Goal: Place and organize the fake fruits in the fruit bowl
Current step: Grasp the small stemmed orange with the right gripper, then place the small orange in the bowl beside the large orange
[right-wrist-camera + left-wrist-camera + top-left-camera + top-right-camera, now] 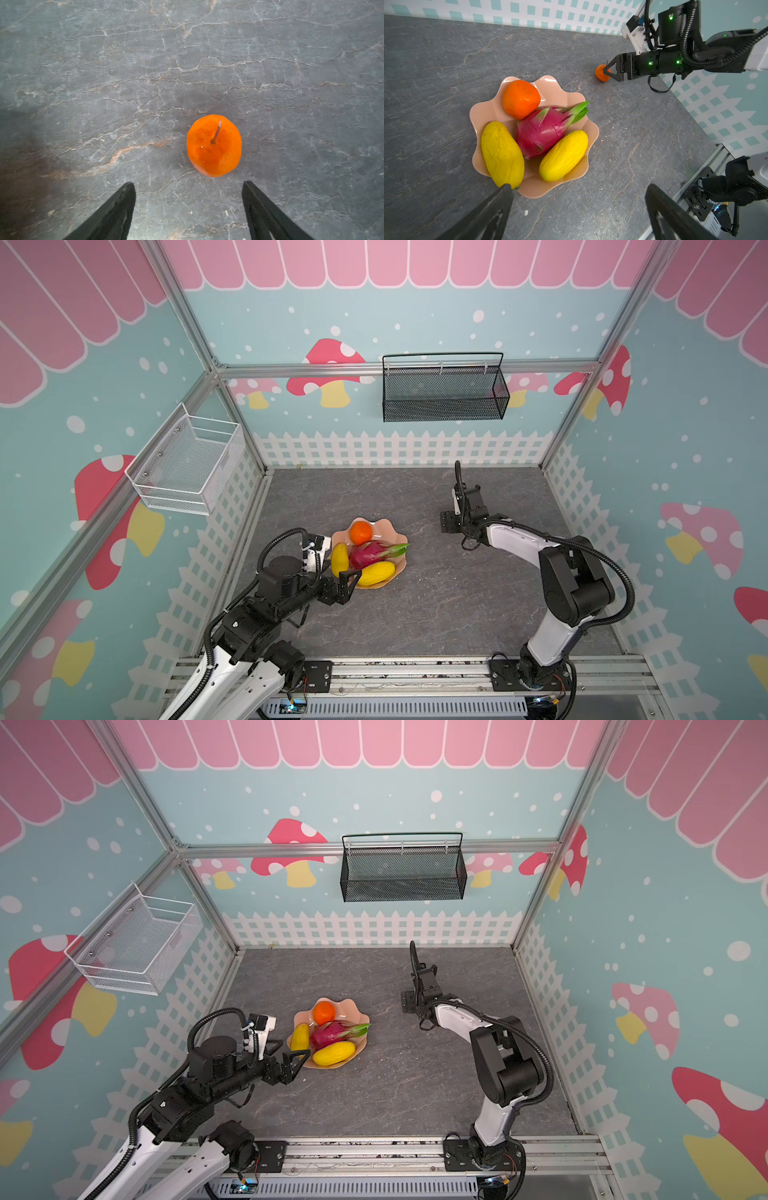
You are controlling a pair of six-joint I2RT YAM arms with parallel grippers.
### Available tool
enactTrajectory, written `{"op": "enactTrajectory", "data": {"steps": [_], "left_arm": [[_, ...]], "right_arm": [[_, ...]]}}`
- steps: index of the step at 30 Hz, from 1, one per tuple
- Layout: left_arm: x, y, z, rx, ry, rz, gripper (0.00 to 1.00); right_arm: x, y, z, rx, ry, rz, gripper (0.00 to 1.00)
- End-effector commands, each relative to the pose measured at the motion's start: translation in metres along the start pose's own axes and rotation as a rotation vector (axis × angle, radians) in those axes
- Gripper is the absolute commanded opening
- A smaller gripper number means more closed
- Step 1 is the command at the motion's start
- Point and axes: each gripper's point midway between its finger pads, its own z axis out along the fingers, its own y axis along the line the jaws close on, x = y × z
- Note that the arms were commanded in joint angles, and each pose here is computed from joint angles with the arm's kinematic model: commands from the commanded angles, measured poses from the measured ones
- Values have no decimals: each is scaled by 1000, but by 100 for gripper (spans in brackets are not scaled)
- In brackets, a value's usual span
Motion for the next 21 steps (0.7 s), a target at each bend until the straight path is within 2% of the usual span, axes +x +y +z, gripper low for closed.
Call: {"op": "enactTrajectory", "data": {"steps": [1,3,5,10,15,21], "left_arm": [[4,1,1,-3,18,9,100],[4,1,1,-5,21,10,100],[4,2,1,-8,19,8,100],[3,3,1,-15,16,10,100],[3,4,1,-19,13,7,100],[2,4,0,-15,13,6,100]], "right_arm": [[-3,-13,20,46,14,-11,84],[-2,-14,30,41,27,-13,82],[2,-15,41,36,44,-19,75],[-6,8,40,-65,4,-59,52],[-22,56,5,-209,-95,-141,49],[-25,149,-52,-416,-197,-265,49]]}}
